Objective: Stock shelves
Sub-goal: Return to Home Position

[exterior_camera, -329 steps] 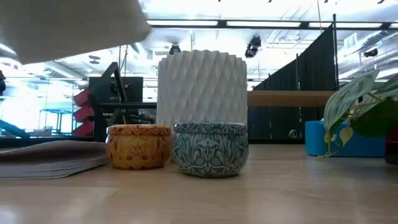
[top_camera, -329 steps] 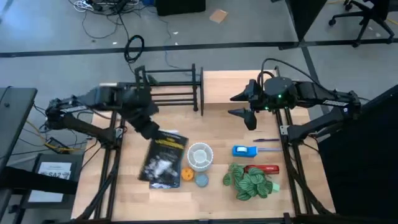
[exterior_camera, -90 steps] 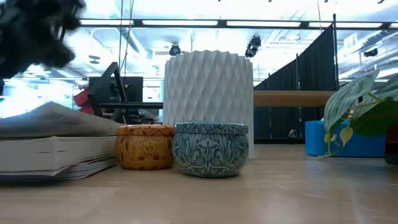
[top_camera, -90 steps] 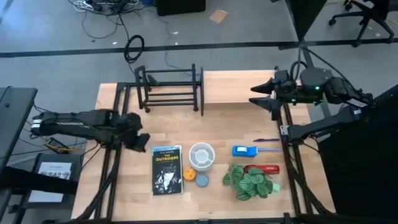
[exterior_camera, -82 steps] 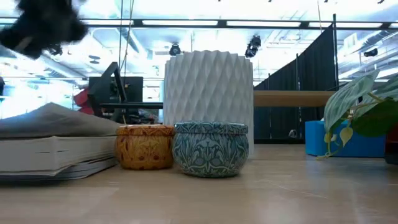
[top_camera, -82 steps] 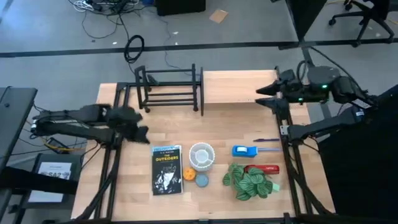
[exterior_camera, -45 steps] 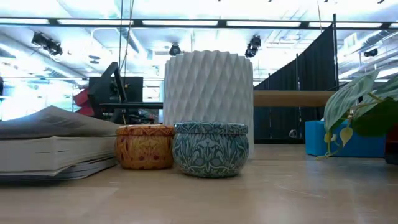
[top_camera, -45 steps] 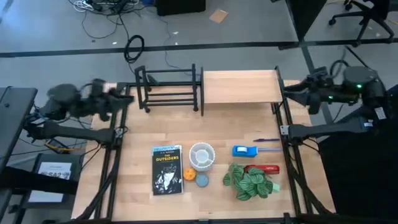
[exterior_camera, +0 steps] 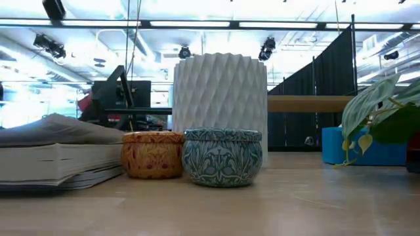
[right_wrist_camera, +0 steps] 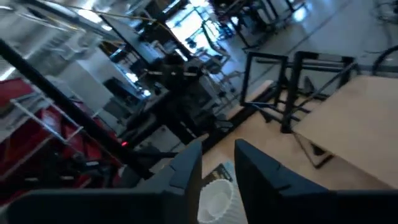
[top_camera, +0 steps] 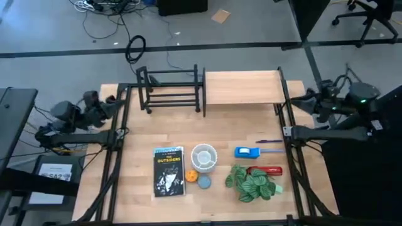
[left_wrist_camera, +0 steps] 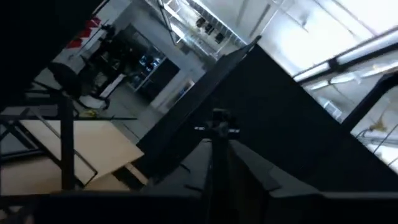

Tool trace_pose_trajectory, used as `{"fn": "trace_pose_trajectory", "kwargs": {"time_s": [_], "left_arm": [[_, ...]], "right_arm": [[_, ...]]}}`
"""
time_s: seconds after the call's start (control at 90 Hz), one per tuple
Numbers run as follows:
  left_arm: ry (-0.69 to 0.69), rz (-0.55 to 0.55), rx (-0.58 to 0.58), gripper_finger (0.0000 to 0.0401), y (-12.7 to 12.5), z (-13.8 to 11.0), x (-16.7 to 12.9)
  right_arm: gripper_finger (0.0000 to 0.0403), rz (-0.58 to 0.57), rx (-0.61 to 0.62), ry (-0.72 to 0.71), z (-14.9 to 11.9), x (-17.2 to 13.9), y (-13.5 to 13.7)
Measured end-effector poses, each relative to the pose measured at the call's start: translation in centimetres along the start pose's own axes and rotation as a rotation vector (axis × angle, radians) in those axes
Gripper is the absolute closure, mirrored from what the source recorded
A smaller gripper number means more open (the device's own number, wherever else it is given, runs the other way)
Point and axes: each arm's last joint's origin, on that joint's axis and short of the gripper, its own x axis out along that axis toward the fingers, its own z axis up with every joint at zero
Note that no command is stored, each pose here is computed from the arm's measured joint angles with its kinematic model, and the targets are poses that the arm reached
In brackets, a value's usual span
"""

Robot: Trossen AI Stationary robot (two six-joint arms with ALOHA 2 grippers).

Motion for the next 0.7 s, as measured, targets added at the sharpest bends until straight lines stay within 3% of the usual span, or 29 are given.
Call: {"fn": "trace_pose_trajectory", "kwargs": {"time_s": [0.089,0.3,0.478,0.578,0.7], "left_arm": [[0.006,0.003,-0.003,0.0385,1.4,-2.2,0.8],[-0.044,-0.065,-0.127,0.0395,4.6,-6.5,1.7],[-0.084,-0.073,-0.176,0.0401,6.6,-8.9,1.6],[-0.086,-0.037,-0.101,0.0401,7.3,-9.7,1.5],[-0.071,-0.003,0.14,0.0401,7.7,-10.1,1.5]], "right_arm": [[0.0353,0.022,0.008,-0.018,-1.1,0.8,-0.8],[0.0384,0.096,0.066,-0.059,-3.8,3.0,-2.8],[0.0401,0.121,0.082,-0.076,-6.3,5.2,-4.7],[0.0402,0.159,0.071,-0.109,-7.3,6.3,-5.5],[0.0403,0.173,0.068,-0.114,-9.4,7.8,-7.2]]}}
